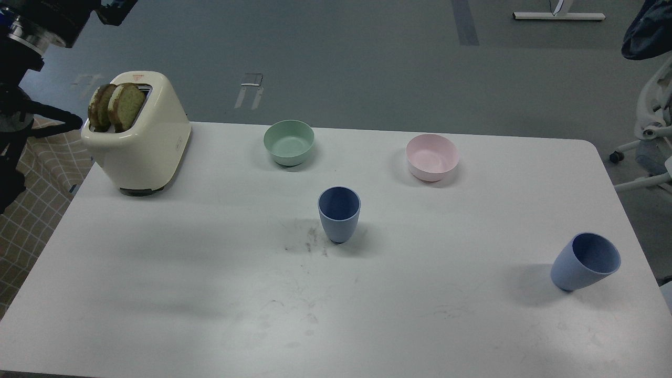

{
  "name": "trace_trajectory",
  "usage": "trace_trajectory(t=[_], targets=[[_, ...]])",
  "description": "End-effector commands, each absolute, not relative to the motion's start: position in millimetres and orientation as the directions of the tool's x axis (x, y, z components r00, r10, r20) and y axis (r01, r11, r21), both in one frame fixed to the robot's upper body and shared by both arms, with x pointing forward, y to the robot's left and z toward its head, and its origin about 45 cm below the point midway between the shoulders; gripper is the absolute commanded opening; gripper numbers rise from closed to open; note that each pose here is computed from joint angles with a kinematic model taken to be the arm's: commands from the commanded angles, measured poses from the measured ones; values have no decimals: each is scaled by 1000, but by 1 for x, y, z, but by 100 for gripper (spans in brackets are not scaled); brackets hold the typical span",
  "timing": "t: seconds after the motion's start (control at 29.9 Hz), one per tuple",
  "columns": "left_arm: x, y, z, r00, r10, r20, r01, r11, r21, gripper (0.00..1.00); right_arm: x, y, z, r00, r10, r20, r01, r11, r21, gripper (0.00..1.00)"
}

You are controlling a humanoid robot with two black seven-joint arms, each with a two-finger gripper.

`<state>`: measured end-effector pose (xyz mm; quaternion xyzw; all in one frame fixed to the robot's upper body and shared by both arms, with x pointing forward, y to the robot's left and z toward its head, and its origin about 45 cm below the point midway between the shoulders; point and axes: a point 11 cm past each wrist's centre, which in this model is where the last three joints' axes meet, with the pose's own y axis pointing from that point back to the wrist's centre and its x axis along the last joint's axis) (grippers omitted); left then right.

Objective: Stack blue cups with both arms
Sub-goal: 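Release the cup and retract the left arm up and away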

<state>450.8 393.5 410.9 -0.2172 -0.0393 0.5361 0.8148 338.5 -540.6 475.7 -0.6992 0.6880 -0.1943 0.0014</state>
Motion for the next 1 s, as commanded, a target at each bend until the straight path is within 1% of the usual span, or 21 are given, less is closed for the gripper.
trace_trajectory(t=[0.0,0.07,0.23,0.33,0.43,0.54,0.67,0.8,0.97], targets=[[452,389,407,429,885,-181,-855,333,-398,98,336,-520,462,6,-904,428,-972,-106,-210,100],[452,387,405,432,882,-187,-855,334,-398,98,337,-497,451,58,-850,523,-975,-160,-153,100],[452,387,405,433,880,-198,-855,331,-399,98,340,-469,443,109,-745,658,-974,-213,-80,100],[452,388,402,431,880,-199,-857,331,-394,98,337,-463,447,107,-604,790,-980,-200,-20,100],[452,387,402,431,880,-198,-858,332,-392,98,333,-463,450,109,-509,854,-981,-191,12,100],[452,387,402,431,880,-198,-858,332,-392,98,330,-462,463,113,-438,892,-977,-212,20,100],[452,387,402,431,881,-195,-858,334,-390,98,330,-460,456,148,-411,899,-971,-232,54,100],[454,378,395,444,871,-210,-856,343,-386,98,332,-454,424,227,-279,933,-960,-228,166,100],[457,366,388,462,859,-221,-851,360,-381,98,331,-449,408,261,-198,945,-952,-214,219,100]])
